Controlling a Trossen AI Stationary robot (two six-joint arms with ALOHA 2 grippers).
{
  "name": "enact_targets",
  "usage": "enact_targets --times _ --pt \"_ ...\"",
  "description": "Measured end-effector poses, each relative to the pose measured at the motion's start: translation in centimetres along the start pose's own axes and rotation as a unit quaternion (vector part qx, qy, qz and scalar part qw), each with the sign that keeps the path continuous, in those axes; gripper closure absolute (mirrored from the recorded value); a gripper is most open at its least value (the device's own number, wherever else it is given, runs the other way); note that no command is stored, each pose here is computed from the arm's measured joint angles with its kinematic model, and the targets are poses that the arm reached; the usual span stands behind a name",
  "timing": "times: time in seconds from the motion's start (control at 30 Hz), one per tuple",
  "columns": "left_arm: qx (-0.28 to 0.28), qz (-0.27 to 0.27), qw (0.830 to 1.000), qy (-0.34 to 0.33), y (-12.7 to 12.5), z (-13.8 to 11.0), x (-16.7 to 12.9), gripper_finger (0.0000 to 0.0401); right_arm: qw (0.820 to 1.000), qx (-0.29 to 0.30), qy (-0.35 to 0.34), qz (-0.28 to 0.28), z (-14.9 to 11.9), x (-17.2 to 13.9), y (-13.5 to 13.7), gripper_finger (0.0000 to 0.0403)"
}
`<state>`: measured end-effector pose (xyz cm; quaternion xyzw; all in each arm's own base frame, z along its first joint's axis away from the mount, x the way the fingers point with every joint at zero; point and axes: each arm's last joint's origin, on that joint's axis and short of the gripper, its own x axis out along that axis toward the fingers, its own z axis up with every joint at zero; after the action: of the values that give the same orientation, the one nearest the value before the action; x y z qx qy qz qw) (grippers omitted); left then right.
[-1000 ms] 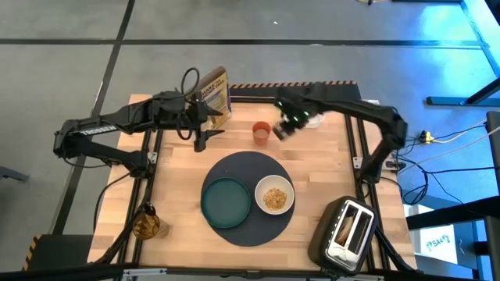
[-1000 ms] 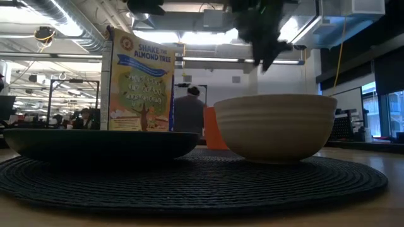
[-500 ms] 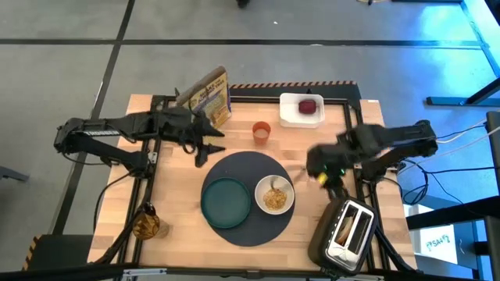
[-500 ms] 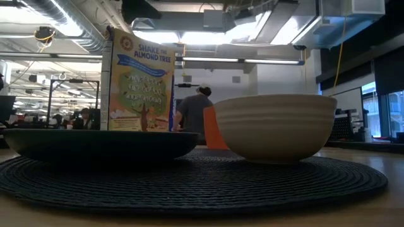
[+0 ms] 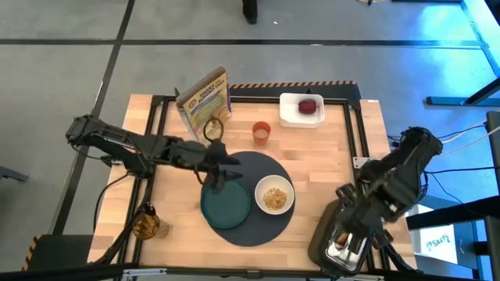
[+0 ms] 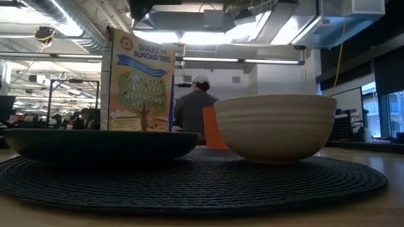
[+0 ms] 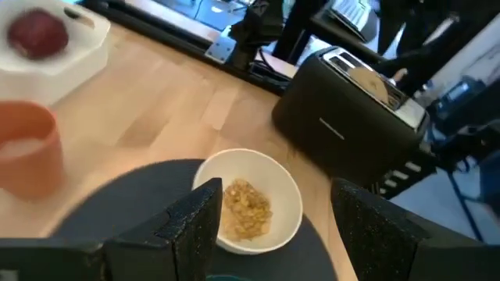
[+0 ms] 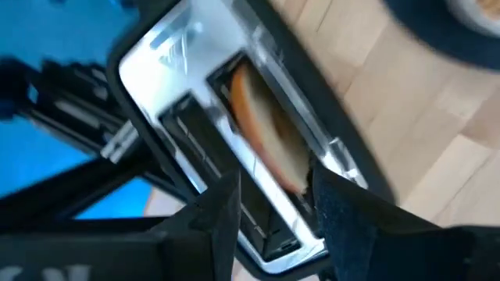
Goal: Arrange a breakfast setting
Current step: Put the brown toasted bread on the dark green plate
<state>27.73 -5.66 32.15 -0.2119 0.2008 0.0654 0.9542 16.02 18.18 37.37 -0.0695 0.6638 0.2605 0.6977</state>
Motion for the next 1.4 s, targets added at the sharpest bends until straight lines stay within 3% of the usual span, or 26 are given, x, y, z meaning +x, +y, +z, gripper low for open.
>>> enact_targets --times 0.17,0.43,0.8,1.17,1.4 --pt "-0.020 0.005 1.000 0.012 -1.9 -2.0 1.0 0.0168 1.000 -0.023 0.016 -0.003 -0.3 2.7 1.2 0.0253" --pt "-0.032 -0.004 0.999 0.012 -3.6 -3.4 1.4 0.0168 0.998 -0.023 0.026 -0.045 -0.4 5.3 0.6 0.0254" --pt "-0.049 0.002 0.999 0.004 -3.9 -3.5 1.3 0.0168 0.999 -0.009 0.007 -0.037 -0.2 4.2 0.9 0.0297" --pt "-0.036 0.020 0.999 -0.001 -3.7 -3.6 1.3 0.0168 0.996 -0.051 -0.012 -0.068 0.0 3.7 0.9 0.0299" --pt "-0.030 0.029 0.999 0.007 -3.6 -3.7 1.3 0.0168 0.996 -0.068 -0.006 -0.055 0.2 4.2 1.0 0.0299"
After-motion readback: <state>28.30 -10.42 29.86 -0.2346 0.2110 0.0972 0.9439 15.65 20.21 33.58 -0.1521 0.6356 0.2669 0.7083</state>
